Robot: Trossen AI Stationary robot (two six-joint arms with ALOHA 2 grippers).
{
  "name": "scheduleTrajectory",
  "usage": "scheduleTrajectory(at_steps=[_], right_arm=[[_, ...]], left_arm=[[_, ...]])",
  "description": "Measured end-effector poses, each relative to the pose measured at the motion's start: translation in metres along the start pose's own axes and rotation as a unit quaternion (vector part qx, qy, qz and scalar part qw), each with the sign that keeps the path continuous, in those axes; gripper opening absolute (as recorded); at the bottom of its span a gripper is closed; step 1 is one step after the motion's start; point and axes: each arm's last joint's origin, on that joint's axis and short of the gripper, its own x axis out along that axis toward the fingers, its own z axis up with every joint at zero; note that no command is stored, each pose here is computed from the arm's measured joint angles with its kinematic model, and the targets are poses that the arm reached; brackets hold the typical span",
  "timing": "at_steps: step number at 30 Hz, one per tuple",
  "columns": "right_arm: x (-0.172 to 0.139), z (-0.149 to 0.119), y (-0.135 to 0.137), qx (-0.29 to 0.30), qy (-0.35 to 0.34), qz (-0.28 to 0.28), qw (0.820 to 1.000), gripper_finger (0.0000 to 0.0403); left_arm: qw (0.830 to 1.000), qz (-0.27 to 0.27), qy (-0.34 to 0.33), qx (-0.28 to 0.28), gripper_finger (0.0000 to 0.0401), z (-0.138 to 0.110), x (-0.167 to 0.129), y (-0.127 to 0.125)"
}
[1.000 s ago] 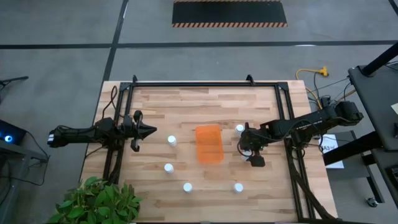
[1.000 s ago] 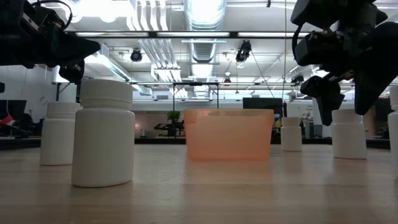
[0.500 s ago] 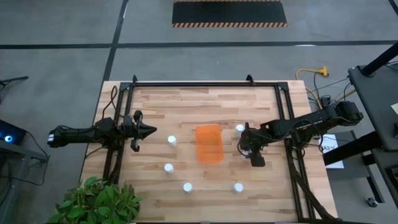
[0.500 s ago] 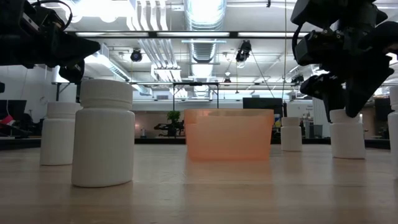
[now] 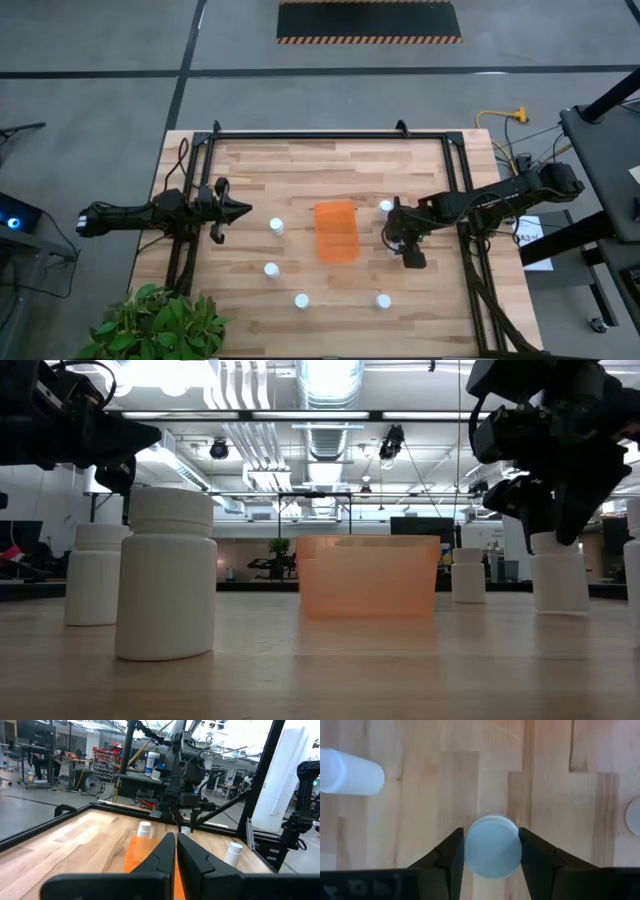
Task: Pick and place pill bottles into a basket
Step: Put the middle right white pill bottle into the orange bin
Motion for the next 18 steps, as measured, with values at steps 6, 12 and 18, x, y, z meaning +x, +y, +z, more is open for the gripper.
scheduleTrajectory(at_steps=[6,12,18], right_arm=[[-0.014,0.012,0.005,-0.001,-0.006,0.012,1.0,0.0139],[-0.035,0.023,0.011,-0.001,0.007,0.004,1.0,0.0139],[-0.056,0.037,0.015,-0.009,-0.014,-0.017,1.0,0.0139]], left_arm=[[1.0,0.0,0.0,0.0,0.0,0.0,0.0,0.0],[1.0,0.0,0.0,0.0,0.0,0.0,0.0,0.0],[1.0,0.0,0.0,0.0,0.0,0.0,0.0,0.0]])
